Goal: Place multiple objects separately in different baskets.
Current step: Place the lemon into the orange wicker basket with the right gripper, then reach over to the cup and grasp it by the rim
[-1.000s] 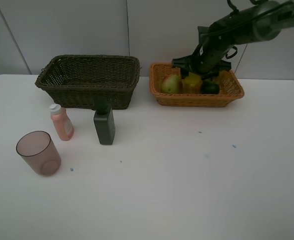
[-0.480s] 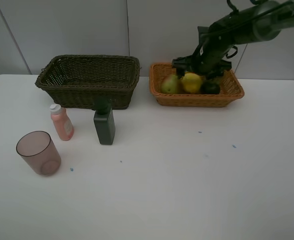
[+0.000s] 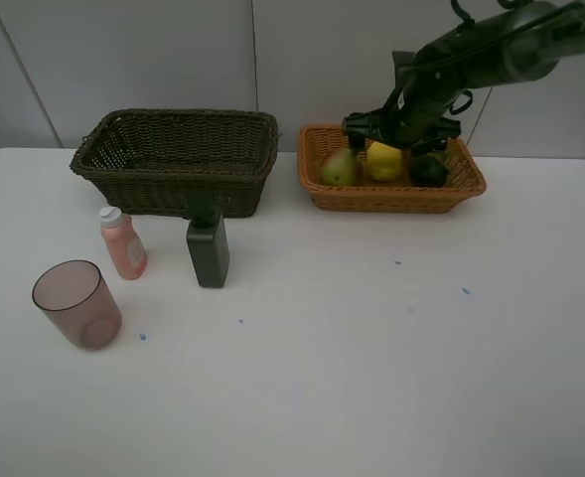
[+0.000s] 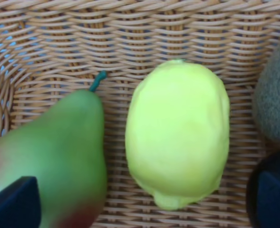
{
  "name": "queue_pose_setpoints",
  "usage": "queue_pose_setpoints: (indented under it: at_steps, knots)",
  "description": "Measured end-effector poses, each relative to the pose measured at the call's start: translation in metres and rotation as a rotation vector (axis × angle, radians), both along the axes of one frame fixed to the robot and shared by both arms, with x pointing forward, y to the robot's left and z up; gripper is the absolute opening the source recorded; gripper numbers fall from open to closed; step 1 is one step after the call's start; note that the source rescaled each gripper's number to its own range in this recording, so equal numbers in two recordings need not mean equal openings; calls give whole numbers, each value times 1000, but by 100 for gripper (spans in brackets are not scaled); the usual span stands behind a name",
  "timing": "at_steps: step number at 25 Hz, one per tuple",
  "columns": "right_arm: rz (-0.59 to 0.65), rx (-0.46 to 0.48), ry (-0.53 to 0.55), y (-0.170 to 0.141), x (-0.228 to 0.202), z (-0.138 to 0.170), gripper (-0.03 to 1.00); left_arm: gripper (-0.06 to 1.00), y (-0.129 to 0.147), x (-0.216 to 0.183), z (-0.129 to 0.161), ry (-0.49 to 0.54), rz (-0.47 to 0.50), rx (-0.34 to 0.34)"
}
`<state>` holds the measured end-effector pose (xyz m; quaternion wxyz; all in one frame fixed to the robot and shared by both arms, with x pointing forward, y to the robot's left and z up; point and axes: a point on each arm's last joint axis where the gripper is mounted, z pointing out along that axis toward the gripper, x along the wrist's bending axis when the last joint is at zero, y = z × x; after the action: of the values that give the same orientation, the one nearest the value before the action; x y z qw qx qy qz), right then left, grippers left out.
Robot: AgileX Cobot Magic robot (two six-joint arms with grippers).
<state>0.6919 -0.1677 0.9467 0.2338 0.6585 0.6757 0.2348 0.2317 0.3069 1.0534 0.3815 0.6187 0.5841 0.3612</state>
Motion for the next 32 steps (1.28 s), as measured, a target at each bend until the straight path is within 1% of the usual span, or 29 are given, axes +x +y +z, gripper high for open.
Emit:
queue_pose_setpoints:
  at_steps: [3, 6, 9, 14, 17, 18, 22, 26, 29, 32]
  knots:
    - [0, 3, -6, 0, 0, 3, 99, 100, 0, 0, 0, 0, 0, 0]
    - [2, 9, -25, 1, -2, 13, 99, 100, 0, 0, 0, 0, 0, 0]
    - [8, 13, -43, 5, -7, 28, 99, 100, 0, 0, 0, 0, 0, 0]
    - [-5, 11, -38, 8, -20, 55, 99, 100, 0, 0, 0, 0, 0, 0]
    - [-26, -8, -21, 7, -34, 78, 99, 100, 0, 0, 0, 0, 0, 0]
    - [-35, -14, -23, 6, -45, 97, 99, 100, 0, 0, 0, 0, 0, 0]
    - [-54, -49, -20, 3, -70, 133, 99, 100, 0, 0, 0, 0, 0, 0]
    - [-51, -92, -34, 0, -102, 172, 99, 100, 0, 0, 0, 0, 0, 0]
    - [-46, -96, -42, -1, -127, 196, 99, 100, 0, 0, 0, 0, 0, 0]
    - [-12, -100, -73, -3, -155, 223, 99, 100, 0, 0, 0, 0, 0, 0]
